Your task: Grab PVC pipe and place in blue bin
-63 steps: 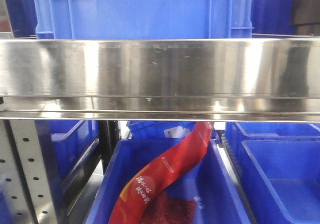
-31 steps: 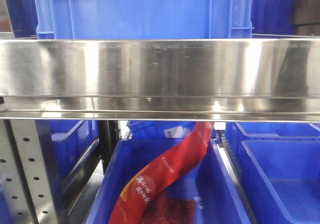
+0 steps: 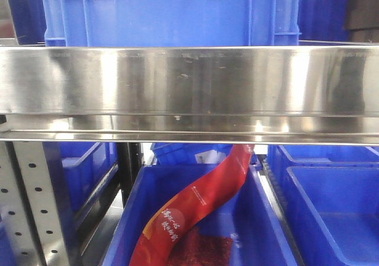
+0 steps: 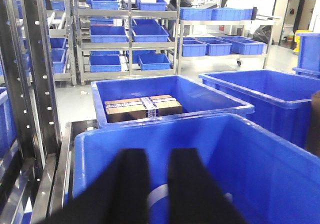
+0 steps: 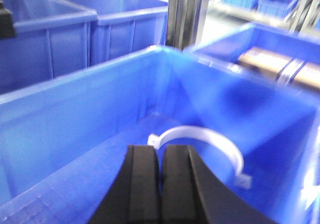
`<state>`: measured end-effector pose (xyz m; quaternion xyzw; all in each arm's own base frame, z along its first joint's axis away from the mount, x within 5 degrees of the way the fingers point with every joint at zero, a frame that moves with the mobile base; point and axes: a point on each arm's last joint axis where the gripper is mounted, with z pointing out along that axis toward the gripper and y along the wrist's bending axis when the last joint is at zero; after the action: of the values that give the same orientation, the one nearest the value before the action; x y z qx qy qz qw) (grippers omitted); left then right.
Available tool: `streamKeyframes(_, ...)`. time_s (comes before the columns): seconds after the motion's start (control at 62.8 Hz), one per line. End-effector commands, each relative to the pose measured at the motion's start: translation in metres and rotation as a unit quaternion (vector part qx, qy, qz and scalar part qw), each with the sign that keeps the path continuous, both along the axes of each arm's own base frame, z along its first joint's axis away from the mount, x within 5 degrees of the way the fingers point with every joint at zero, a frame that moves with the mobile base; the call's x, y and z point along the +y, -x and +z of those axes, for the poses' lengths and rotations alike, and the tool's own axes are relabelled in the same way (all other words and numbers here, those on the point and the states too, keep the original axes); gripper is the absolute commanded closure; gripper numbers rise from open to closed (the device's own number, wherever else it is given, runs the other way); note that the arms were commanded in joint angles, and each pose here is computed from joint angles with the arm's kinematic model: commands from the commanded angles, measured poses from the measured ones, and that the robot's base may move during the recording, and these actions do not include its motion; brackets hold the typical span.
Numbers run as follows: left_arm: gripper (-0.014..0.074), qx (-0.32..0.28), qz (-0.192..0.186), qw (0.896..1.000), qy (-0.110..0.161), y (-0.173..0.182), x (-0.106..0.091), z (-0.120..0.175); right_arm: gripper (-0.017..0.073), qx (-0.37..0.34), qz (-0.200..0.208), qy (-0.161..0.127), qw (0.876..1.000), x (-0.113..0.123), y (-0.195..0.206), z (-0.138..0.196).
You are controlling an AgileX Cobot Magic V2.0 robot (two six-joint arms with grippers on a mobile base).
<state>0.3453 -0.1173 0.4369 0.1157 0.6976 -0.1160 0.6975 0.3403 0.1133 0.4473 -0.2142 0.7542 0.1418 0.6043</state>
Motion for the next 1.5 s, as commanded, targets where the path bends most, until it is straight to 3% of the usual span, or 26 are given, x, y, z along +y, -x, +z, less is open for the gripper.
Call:
streamKeyframes(0.0, 0.0649, -0.011, 0.002, 1.000, 0.002, 0.009, 0.005, 0.013, 0.0728, -0.018, 0.001, 0.005, 1.000, -0.003, 0.009, 0.011)
streamKeyframes(0.048, 0.0708, -0.010, 0.001, 1.000, 0.000, 0.013, 0.006, 0.015, 0.0728, -0.020, 0.001, 0.004, 1.000, -0.003, 0.011, 0.013)
streamKeyframes(0.255, 0.0705, 0.003, 0.000, 1.000, -0.012, 0.027, 0.010, 0.024, 0.0728, -0.023, 0.011, 0.011, 1.000, -0.005, 0.025, 0.023)
streamKeyframes(0.462, 0.0705, -0.012, 0.000, 1.000, -0.015, 0.042, 0.015, 0.037, 0.0728, -0.024, 0.011, -0.011, 1.000, -0.009, 0.040, 0.035)
streamKeyframes(0.956, 0.0705, 0.009, -0.002, 1.000, -0.026, 0.074, 0.026, 0.052, 0.0721, -0.030, -0.035, 0.003, 0.999, -0.053, 0.070, 0.057)
streamKeyframes(1.195, 0.0705, 0.017, -0.004, 0.999, -0.029, 0.079, 0.027, 0.052, 0.0721, -0.020, -0.037, 0.009, 0.999, -0.055, 0.080, 0.048)
streamKeyframes(1.482, 0.0705, 0.000, -0.002, 1.000, -0.022, 0.099, 0.034, 0.039, 0.0721, -0.045, -0.069, -0.005, 0.997, -0.063, 0.104, 0.031)
